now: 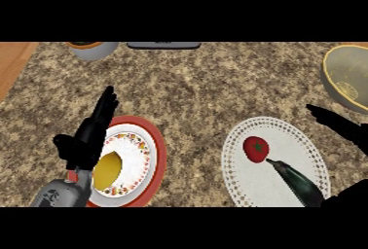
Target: Pick the eggplant from the placemat and place it in the bowl
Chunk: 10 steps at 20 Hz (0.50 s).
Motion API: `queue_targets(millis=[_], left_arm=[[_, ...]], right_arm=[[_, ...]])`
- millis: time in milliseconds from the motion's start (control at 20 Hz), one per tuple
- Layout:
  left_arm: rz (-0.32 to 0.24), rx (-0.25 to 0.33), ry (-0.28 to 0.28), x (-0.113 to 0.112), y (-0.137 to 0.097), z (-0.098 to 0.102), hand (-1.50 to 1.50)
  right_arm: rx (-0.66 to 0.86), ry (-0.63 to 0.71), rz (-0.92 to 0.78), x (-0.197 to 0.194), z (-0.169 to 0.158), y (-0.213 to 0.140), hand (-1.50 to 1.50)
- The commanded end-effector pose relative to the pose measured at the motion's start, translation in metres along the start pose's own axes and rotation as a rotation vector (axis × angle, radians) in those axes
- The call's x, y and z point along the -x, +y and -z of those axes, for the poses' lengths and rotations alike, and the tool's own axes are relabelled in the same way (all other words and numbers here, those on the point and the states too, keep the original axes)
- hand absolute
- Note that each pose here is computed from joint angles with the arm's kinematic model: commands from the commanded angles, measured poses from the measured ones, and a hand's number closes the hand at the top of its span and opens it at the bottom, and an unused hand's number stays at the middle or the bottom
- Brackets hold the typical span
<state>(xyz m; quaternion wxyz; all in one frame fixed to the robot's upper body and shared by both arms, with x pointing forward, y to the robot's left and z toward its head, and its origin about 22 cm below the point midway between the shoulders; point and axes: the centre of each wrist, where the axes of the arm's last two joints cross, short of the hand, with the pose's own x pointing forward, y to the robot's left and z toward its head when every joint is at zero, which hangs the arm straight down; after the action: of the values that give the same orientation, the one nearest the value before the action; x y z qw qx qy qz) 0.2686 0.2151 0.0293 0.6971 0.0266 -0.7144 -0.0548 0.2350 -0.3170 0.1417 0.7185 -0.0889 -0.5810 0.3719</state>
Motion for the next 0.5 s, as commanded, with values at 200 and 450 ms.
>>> queue_targets(millis=[200,450], left_arm=[[-0.009,0.002,-0.002,0.0,-0.006,0.011,0.0],[-0.004,-0.014,0.009,0.007,-0.009,0.005,0.0]], right_arm=[[-0.158,0.171,-0.102,0.008,0.011,0.032,-1.5],[-0.169,0.159,-0.042,0.027,0.021,0.026,-1.5]])
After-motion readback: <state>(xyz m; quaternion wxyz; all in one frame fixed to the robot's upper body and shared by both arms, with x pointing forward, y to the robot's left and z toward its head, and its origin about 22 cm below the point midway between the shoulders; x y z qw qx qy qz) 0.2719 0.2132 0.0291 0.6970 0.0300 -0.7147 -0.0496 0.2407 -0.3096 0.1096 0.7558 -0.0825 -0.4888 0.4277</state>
